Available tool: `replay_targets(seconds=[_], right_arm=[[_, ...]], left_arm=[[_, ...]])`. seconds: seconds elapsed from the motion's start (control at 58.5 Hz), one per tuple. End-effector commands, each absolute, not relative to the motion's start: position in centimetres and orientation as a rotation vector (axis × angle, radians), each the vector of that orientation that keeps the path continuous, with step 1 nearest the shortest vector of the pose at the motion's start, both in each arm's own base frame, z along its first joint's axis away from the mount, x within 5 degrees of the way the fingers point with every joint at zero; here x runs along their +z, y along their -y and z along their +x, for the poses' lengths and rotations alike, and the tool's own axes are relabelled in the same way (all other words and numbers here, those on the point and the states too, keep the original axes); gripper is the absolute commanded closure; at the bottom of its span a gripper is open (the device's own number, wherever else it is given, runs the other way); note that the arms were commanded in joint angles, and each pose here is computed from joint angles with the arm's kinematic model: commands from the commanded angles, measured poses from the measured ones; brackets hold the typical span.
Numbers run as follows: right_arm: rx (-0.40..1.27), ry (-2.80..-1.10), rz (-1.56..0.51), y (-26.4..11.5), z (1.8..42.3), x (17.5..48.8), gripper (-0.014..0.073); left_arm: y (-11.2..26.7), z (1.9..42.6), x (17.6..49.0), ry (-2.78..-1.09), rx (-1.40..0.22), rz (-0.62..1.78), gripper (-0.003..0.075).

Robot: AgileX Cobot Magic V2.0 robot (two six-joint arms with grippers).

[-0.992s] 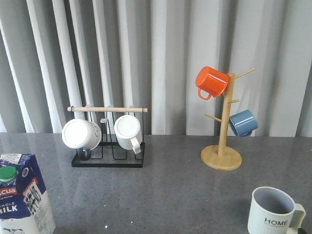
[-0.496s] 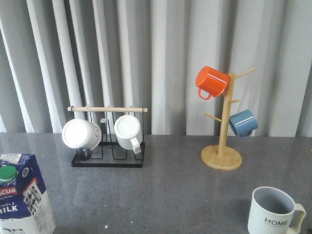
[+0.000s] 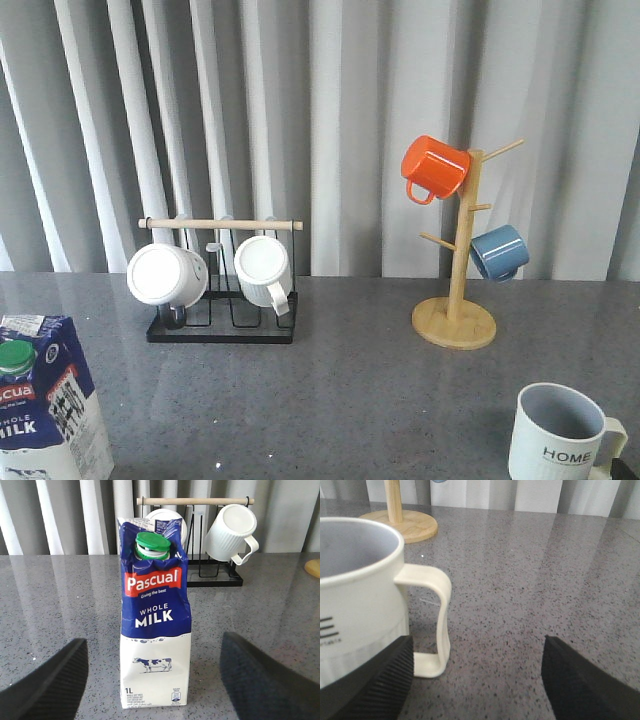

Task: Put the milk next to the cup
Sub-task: 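Close the right gripper on the white HOME mug's handle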

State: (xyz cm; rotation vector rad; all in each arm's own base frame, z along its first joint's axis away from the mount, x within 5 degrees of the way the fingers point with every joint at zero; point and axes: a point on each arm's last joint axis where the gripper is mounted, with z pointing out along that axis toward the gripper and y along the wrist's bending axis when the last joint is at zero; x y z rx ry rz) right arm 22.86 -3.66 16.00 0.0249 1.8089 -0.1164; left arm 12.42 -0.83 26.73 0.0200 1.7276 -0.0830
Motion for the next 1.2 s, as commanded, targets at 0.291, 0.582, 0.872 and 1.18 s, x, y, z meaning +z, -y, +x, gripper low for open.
replay_targets(seconds=[0.291,0.582,0.872,1.18], right_arm=[[-0.119,-1.706,0.020,4.2,25.4,17.5,0.0071],[-0.065,-1.736,0.046,4.4,27.2,16.6,0.0266],[0.049,-1.749,-0.046,3.1,27.2,16.5,0.0600],[0.189,-1.712,-0.066,-2.8,28.6,19.4,0.0598]], left_arm=[[1.0,12.7,28.5,-1.626,-0.110,0.014,0.0182],[1.0,12.7,28.5,-1.626,-0.110,0.014,0.0182],[1.0,12.7,28.5,-1.626,-0.110,0.014,0.0182],[1.0,12.7,28.5,-1.626,-0.110,0.014,0.0182]])
